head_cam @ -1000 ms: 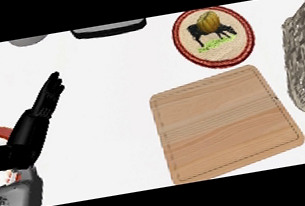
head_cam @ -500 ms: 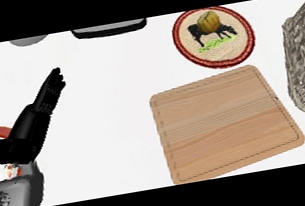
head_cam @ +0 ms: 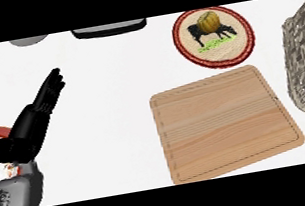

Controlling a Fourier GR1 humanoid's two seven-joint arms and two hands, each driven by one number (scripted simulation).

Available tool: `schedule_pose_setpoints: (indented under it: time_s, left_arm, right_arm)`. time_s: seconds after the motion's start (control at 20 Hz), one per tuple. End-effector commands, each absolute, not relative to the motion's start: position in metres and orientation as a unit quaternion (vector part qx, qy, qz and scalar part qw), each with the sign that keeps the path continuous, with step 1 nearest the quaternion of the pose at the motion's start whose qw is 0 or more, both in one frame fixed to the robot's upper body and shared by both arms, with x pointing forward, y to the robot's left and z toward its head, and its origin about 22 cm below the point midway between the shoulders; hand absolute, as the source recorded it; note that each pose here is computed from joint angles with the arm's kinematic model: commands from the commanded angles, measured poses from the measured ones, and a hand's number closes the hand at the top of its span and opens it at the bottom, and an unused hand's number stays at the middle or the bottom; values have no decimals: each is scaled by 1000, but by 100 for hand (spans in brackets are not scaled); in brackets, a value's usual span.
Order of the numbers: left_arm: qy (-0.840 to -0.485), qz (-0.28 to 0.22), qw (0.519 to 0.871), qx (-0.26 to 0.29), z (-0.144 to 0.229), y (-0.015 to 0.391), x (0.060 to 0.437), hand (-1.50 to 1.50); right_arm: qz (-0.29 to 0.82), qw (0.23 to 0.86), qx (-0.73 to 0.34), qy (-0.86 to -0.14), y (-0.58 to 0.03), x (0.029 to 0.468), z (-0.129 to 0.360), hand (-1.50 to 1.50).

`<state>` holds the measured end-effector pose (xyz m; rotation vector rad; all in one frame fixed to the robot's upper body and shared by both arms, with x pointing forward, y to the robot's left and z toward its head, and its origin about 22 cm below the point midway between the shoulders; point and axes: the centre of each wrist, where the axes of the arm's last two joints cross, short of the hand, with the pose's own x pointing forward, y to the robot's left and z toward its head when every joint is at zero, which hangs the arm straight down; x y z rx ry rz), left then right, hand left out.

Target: Pick the bell pepper from the cutting board and place it in the basket

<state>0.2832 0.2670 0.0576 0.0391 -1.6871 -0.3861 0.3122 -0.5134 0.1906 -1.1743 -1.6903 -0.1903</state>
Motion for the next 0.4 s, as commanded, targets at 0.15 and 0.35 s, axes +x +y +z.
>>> schedule_pose_setpoints:
  time_s: [0.15,0.35]
  left_arm:
    - [-744,-163,648,16,44,275,280,0]
    - [-740,-173,649,24,57,277,282,0]
  right_arm:
    - [-176,517,-443,-711,-538,298,213,-150]
    - [-210,544,-402,-706,-562,272,221,-150]
